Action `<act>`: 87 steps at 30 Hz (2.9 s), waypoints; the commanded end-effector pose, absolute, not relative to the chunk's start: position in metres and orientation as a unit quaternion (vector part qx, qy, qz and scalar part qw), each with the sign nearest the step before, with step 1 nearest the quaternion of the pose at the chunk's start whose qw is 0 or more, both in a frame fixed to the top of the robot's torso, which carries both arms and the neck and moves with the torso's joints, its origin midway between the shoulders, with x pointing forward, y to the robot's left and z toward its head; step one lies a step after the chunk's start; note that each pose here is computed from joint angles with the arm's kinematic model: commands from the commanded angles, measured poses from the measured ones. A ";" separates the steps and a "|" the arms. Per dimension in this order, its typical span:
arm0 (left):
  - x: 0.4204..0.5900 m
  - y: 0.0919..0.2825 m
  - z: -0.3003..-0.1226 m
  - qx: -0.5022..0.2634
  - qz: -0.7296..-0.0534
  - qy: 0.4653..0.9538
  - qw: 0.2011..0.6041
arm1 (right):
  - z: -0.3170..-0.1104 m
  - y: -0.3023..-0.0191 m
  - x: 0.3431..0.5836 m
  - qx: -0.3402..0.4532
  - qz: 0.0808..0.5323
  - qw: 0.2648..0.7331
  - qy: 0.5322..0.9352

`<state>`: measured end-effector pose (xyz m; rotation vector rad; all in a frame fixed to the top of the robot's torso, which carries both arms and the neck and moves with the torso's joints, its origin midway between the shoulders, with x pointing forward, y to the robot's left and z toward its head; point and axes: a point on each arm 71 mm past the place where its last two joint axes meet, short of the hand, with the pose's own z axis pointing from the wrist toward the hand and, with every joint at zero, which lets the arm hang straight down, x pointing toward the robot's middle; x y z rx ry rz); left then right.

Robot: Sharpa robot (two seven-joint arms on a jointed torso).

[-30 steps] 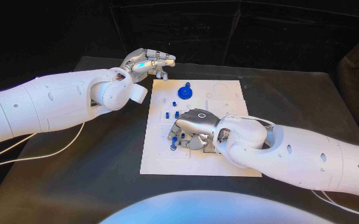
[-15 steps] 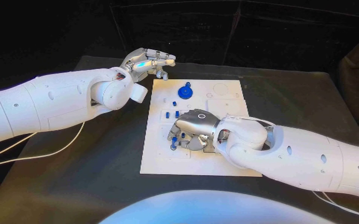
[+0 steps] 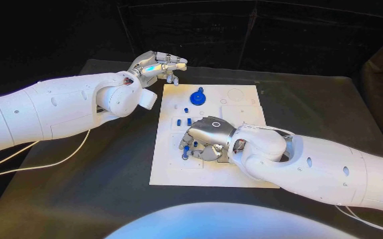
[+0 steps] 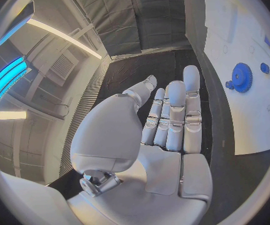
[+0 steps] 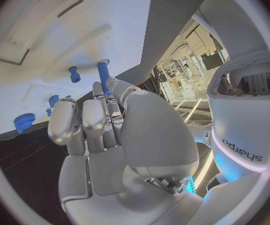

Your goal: Assemble the parts on the task board

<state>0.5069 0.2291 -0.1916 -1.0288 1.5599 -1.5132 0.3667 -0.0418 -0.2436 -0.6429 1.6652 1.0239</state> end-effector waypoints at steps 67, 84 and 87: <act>0.508 0.229 -0.191 -0.399 -0.589 0.607 0.355 | -0.245 -0.041 0.363 -0.279 0.425 0.505 0.698; 0.508 0.229 -0.191 -0.399 -0.589 0.607 0.354 | -0.248 -0.038 0.363 -0.294 0.413 0.499 0.703; 0.508 0.228 -0.192 -0.399 -0.589 0.608 0.353 | -0.248 -0.037 0.363 -0.297 0.415 0.495 0.704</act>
